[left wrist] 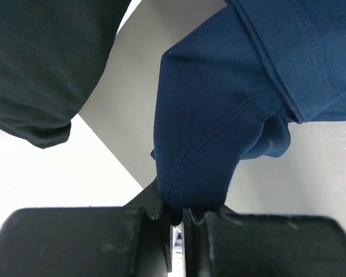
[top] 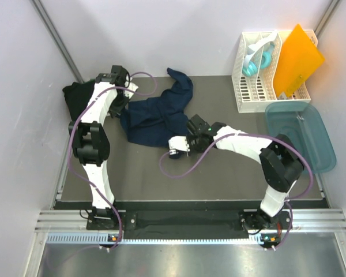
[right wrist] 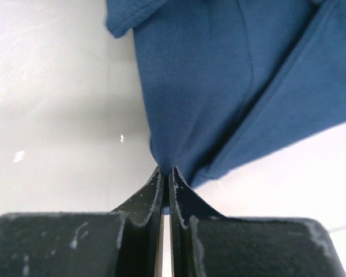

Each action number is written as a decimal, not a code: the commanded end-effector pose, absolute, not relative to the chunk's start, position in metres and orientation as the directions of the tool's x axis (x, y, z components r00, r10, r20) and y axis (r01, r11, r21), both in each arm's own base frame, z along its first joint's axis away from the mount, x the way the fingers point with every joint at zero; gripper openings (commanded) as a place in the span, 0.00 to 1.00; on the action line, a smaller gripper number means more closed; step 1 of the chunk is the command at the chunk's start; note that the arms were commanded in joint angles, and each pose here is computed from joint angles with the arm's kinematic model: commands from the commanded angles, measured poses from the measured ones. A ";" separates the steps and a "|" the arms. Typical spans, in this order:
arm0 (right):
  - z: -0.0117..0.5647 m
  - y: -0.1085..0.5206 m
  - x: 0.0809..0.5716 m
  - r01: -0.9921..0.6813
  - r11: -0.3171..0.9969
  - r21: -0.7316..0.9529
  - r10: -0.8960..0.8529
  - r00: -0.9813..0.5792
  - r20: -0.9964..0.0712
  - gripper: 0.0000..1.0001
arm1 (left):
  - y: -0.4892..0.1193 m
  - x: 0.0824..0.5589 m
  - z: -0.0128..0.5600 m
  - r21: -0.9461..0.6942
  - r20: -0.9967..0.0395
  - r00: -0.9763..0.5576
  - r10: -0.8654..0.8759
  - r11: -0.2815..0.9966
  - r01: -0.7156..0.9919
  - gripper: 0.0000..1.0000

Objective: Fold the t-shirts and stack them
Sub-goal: Flatten out the tshirt

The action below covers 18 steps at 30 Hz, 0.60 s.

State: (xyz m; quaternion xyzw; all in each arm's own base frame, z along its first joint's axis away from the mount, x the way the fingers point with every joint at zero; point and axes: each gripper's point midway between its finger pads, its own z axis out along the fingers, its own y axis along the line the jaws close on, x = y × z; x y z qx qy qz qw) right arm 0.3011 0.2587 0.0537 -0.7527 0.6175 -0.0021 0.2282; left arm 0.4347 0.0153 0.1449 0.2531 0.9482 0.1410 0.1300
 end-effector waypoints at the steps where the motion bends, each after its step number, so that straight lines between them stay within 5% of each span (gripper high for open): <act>1: 0.106 0.237 0.266 -0.920 -0.307 -0.244 -0.904 0.362 -0.228 0.00 | 0.016 0.441 0.162 0.376 -0.209 -0.810 0.548 0.810 0.450 0.00; 12: 0.148 0.184 0.211 -0.897 -0.439 0.051 -0.884 0.422 -0.201 0.00 | 0.017 0.443 0.162 0.381 -0.194 -0.794 0.576 0.790 0.480 0.00; 17: 0.103 0.196 0.276 -0.934 -0.324 -0.147 -0.934 0.341 -0.109 0.00 | 0.015 0.446 0.163 0.368 -0.197 -0.801 0.565 0.800 0.474 0.00; 18: 0.098 0.195 0.293 -0.940 -0.280 -0.193 -0.950 0.301 -0.085 0.10 | 0.013 0.446 0.160 0.358 -0.195 -0.803 0.564 0.803 0.477 0.00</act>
